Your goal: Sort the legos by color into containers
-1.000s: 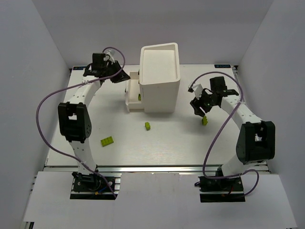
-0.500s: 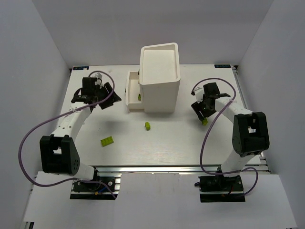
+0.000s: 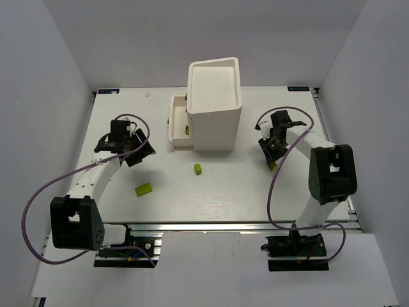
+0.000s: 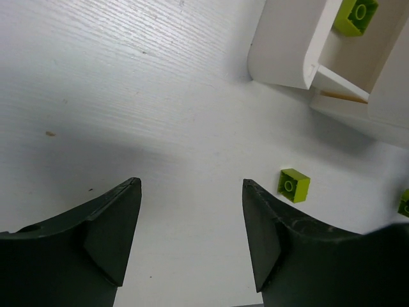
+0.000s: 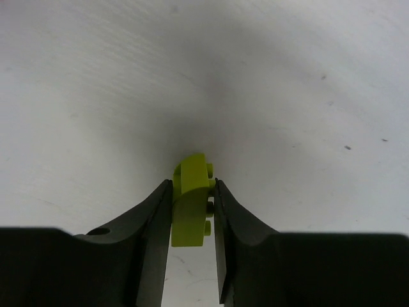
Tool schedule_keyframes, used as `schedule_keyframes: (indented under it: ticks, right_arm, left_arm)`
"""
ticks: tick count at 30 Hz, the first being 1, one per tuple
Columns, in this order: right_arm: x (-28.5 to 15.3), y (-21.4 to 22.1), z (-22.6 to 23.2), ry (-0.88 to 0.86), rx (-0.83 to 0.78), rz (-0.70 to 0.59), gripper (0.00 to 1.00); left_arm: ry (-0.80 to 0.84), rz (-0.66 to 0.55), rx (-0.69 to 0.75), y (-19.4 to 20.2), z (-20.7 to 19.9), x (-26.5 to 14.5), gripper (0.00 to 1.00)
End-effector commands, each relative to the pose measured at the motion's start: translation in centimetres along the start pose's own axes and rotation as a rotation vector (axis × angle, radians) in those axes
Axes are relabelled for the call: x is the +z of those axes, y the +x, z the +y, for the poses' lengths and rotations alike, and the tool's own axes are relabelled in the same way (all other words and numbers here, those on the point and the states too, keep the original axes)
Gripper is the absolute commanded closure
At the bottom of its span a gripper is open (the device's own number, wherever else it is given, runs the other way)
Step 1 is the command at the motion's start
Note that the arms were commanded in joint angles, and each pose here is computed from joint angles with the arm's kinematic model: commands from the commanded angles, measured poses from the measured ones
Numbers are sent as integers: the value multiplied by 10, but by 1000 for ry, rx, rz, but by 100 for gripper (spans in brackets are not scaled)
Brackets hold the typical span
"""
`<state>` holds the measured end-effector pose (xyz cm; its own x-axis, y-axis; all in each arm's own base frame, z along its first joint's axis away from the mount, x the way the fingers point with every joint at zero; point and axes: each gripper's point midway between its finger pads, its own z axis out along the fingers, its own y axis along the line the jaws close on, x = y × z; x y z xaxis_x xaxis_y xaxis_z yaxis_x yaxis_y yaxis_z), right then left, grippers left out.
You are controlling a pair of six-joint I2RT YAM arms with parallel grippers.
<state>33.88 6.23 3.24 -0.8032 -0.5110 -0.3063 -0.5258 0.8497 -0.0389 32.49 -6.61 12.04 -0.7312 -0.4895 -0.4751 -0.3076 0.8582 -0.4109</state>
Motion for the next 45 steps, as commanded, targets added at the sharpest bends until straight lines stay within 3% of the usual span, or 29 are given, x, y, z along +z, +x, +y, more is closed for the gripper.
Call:
schedule_keyframes:
  ticks: [1, 5, 6, 8, 9, 10, 13, 19, 22, 24, 27, 28, 30, 36, 45]
  right_arm:
    - [-27, -20, 25, -151, -94, -68, 100]
    - [-66, -32, 55, -302, -358, -232, 100]
    - [-86, -35, 61, -307, -545, -312, 100]
    - [-109, -24, 87, -415, -694, -384, 100]
    - [-127, -24, 93, -410, -906, -458, 100]
    - [-138, -19, 105, -458, -978, -502, 100]
    - [-166, -23, 132, -533, -1155, -607, 100]
    - [-200, -82, 195, -602, -1330, -737, 100]
    - [-213, -114, 241, -602, -1402, -786, 100]
    - [-223, -153, 259, -544, -1347, -847, 100]
    - [-209, -187, 300, -498, -1295, -822, 100]
    - [-229, -215, 310, -409, -1293, -892, 100]
    - [-212, -229, 338, -396, -1293, -877, 100]
    - [-164, -268, 349, -155, -1308, -936, 100]
    - [-110, -335, 329, 263, -1203, -966, 100]
  left_arm:
    - [-25, -43, 2, -3, 6, -10, 26]
    - [-38, -58, 18, -2, 11, -14, 26]
    - [-48, -63, 11, -3, 15, -15, 25]
    - [-59, -70, 13, -2, 18, -15, 25]
    - [-61, -71, 15, -2, 19, -15, 25]
    - [-62, -68, 16, 1, 21, -15, 25]
    - [-58, -73, 15, 2, 22, -14, 25]
    - [-45, -75, 19, 2, 20, -13, 25]
    - [-36, -89, 17, -1, 17, -17, 25]
    - [-46, -96, 15, 0, 20, -20, 25]
    - [-54, -102, -2, 2, 22, -24, 25]
    - [-50, -104, -18, 3, 21, -25, 25]
    - [-72, -134, -52, 2, 27, -29, 25]
    - [-61, -213, -135, -1, 27, -52, 24]
    - [-107, -257, -71, -11, 32, -73, 22]
